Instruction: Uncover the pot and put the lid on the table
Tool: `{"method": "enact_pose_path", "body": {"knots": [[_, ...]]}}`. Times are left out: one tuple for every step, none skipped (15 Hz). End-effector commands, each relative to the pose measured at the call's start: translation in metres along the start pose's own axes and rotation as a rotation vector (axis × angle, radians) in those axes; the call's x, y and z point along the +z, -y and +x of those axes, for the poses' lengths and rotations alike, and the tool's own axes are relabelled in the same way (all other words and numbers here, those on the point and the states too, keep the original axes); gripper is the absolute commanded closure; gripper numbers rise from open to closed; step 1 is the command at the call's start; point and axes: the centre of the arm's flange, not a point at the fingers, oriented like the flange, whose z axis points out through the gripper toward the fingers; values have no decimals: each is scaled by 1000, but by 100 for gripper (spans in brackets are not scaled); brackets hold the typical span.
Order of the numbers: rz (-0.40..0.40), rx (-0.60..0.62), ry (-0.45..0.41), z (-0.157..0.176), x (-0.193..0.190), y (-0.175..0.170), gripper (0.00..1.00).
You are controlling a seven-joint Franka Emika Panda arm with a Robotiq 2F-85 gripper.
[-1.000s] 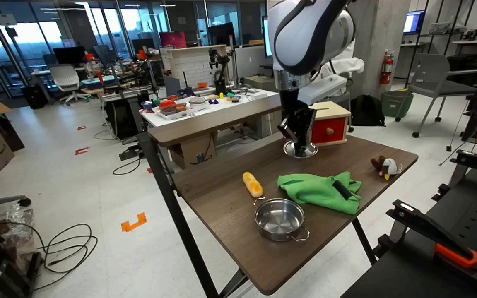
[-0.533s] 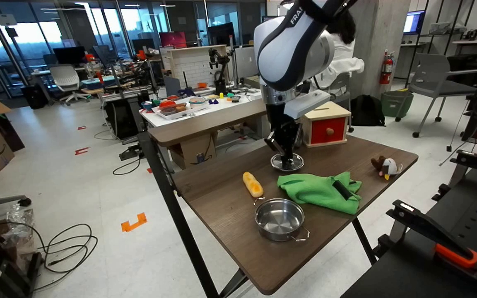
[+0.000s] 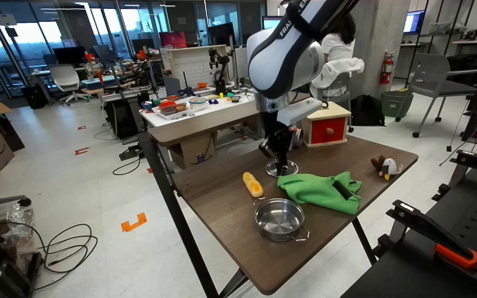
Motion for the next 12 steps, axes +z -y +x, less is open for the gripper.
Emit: {"method": "enact_pose_path", "body": {"knots": [[11,-17,25,15,0,5,53],[9,-19,26,14,-3,7,47],[12,-22,24,13,-7,8,41],[15,-26,14,10,-15,11,32],[22,-29,4,7,-23,13,26],[31,-19,-17,-1,-40,16,17],[44,-26,-29,-5,-51,18,11],[66,-44,-25,-12,-63,20,2],[69,-76,-18,-16,-69,22,1],[37,-37,-34,8,-43,22,0],[38,-42,-42,8,-51,24,6],[38,-42,-43,8,-52,24,0]]}}
